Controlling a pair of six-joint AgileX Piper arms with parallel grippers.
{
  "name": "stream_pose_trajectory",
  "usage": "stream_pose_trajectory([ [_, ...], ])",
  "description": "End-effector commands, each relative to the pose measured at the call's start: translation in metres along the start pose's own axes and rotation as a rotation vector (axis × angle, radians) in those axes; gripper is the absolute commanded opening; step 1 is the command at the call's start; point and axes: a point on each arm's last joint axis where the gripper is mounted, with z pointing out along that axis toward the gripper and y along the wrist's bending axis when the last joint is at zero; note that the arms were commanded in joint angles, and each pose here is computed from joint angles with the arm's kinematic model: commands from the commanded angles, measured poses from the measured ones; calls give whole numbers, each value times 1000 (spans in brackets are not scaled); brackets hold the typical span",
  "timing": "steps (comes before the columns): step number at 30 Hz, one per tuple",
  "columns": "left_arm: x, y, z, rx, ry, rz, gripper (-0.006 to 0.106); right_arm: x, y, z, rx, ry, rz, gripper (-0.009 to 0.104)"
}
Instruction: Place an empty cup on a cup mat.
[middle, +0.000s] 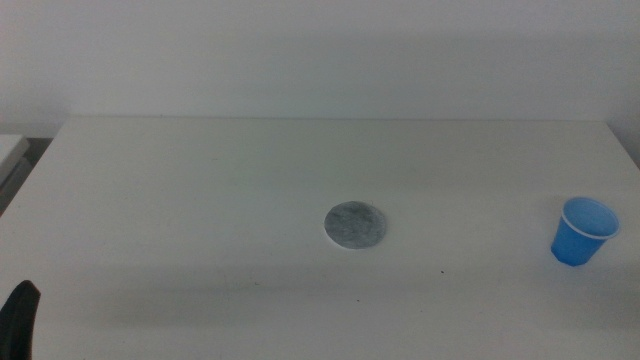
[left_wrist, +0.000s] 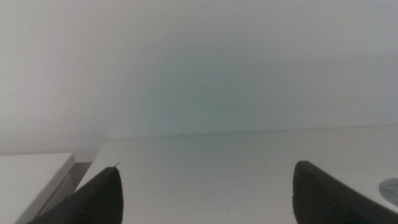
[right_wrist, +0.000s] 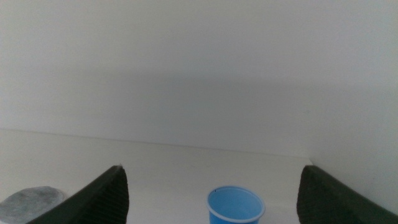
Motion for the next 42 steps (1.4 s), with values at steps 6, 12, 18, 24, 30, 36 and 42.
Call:
stream_pose_trajectory([
  [6, -1, 0, 0, 5, -8, -7, 94, -12, 0, 0, -12, 79, 130, 93],
  [12, -1, 0, 0, 5, -8, -7, 94, -71, -3, 25, -28, 370, 139, 93],
  [18, -1, 0, 0, 5, -8, -7, 94, -111, -3, 63, -55, 748, 146, 93],
  [24, -1, 0, 0, 5, -8, -7, 94, -127, -3, 104, -61, 750, 169, 93],
  [30, -1, 0, 0, 5, -8, -7, 94, -122, -2, 132, -42, 688, 243, 93],
  [36, -1, 0, 0, 5, -8, -7, 94, -122, -6, 157, 2, 787, 236, 92],
  [42, -1, 0, 0, 5, -8, -7, 94, -122, -15, 195, 119, 923, 221, 91],
])
